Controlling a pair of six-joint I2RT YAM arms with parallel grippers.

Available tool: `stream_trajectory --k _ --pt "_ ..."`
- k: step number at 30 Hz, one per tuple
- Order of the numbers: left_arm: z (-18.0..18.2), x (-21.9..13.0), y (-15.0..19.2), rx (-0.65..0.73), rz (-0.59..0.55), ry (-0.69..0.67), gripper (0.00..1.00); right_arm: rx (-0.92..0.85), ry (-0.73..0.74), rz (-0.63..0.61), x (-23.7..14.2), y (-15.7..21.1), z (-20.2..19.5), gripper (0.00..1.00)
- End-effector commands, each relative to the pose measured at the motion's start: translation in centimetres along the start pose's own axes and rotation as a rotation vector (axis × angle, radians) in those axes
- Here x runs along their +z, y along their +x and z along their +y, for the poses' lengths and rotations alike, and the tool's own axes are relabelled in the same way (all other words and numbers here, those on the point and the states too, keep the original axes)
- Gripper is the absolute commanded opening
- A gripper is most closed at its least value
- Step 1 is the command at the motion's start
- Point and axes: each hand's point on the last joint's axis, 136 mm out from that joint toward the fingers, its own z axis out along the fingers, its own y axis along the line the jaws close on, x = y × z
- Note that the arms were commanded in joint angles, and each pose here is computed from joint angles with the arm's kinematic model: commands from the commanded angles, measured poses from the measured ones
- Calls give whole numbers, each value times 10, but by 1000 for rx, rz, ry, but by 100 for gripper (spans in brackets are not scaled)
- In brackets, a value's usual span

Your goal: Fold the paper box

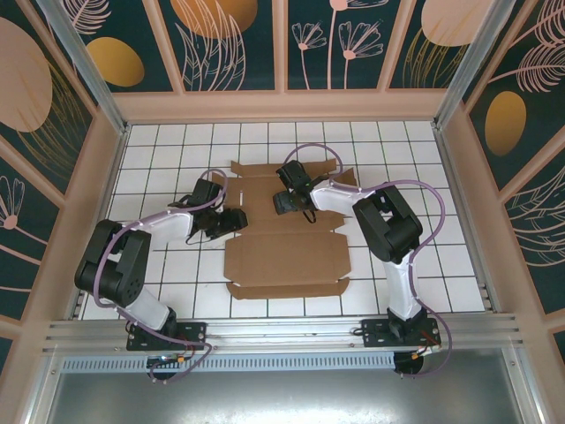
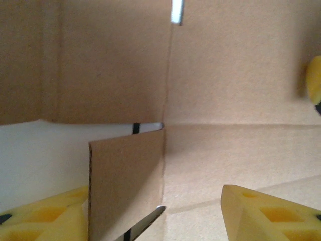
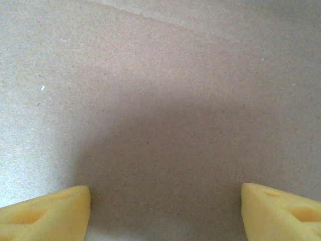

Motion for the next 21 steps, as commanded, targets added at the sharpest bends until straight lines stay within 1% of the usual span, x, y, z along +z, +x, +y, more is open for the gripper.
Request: stream_trajectory --k 1,4,7,11,13,15,17,19,20,21 --pt "-32 -7 -16 29 -41 110 62 -27 15 256 26 84 -5 77" --pt "-48 -9 -13 57 -41 148 62 -25 14 257 27 85 -5 77" --pt "-58 0 -2 63 -2 187 62 -25 16 259 28 86 -5 77" --pt "-55 14 10 35 34 203 61 -24 23 261 28 87 -7 77" --pt "-56 13 10 37 36 206 60 -22 20 259 26 87 -7 77" --pt "-58 2 -1 64 -2 176 60 -15 17 254 24 85 -7 77" --pt "-66 -18 -18 100 -63 154 60 -2 4 235 18 79 -7 77" --pt "-79 -48 -42 130 -144 158 60 21 -26 202 7 67 -4 76" --pt "-80 -55 -46 145 -159 140 59 31 -42 189 1 62 -1 76" --pt "-96 -73 -60 182 -205 150 59 41 -72 167 -10 54 5 76"
